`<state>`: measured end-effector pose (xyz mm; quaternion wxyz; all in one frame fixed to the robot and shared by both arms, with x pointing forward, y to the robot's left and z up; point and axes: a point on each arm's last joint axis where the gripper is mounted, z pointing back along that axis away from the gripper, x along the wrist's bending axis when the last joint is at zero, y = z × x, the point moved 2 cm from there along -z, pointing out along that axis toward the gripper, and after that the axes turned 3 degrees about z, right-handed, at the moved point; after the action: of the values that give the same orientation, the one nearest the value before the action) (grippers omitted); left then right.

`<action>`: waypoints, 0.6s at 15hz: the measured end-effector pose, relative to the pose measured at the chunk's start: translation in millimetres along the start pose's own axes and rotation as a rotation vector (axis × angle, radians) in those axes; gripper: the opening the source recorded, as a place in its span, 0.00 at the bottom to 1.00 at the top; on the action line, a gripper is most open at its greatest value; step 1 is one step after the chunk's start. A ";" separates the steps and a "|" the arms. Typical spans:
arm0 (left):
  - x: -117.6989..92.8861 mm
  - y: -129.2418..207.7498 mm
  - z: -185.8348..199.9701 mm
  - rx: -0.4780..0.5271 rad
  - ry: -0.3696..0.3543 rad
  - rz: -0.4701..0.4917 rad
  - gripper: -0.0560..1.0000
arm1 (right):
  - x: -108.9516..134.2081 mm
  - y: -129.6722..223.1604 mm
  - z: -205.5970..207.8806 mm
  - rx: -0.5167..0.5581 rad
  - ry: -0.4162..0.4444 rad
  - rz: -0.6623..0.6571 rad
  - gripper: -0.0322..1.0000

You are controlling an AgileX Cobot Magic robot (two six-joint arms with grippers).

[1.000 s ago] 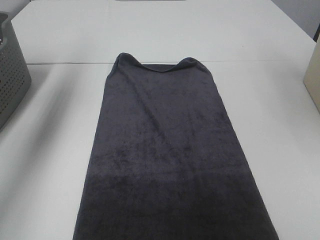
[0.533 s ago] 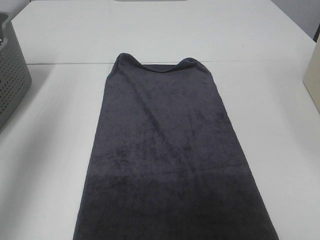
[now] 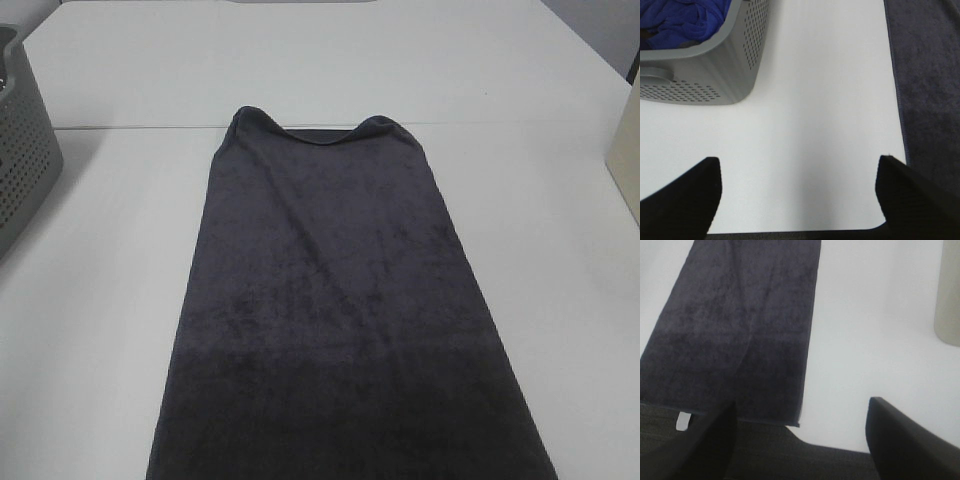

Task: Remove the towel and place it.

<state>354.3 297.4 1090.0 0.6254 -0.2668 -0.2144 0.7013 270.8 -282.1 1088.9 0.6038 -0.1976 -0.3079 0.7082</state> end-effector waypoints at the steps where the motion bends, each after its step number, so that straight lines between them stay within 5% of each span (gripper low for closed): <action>1: 2.3 12.6 3.2 -0.049 0.000 -0.004 0.80 | -1.3 14.9 -9.1 0.019 0.000 -0.002 0.71; 7: 17.1 88.2 43.5 -0.344 -0.017 -0.029 0.80 | -9.4 72.9 -22.3 -0.101 0.052 0.063 0.71; 9: 25.2 112.1 51.2 -0.354 -0.064 -0.035 0.80 | -10.4 74.6 -24.7 -0.101 0.060 0.087 0.71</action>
<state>234.0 309.9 1055.4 0.5737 -0.3466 -0.3590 0.6495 234.2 -293.4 1019.5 0.5707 -0.2624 -0.3160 0.7110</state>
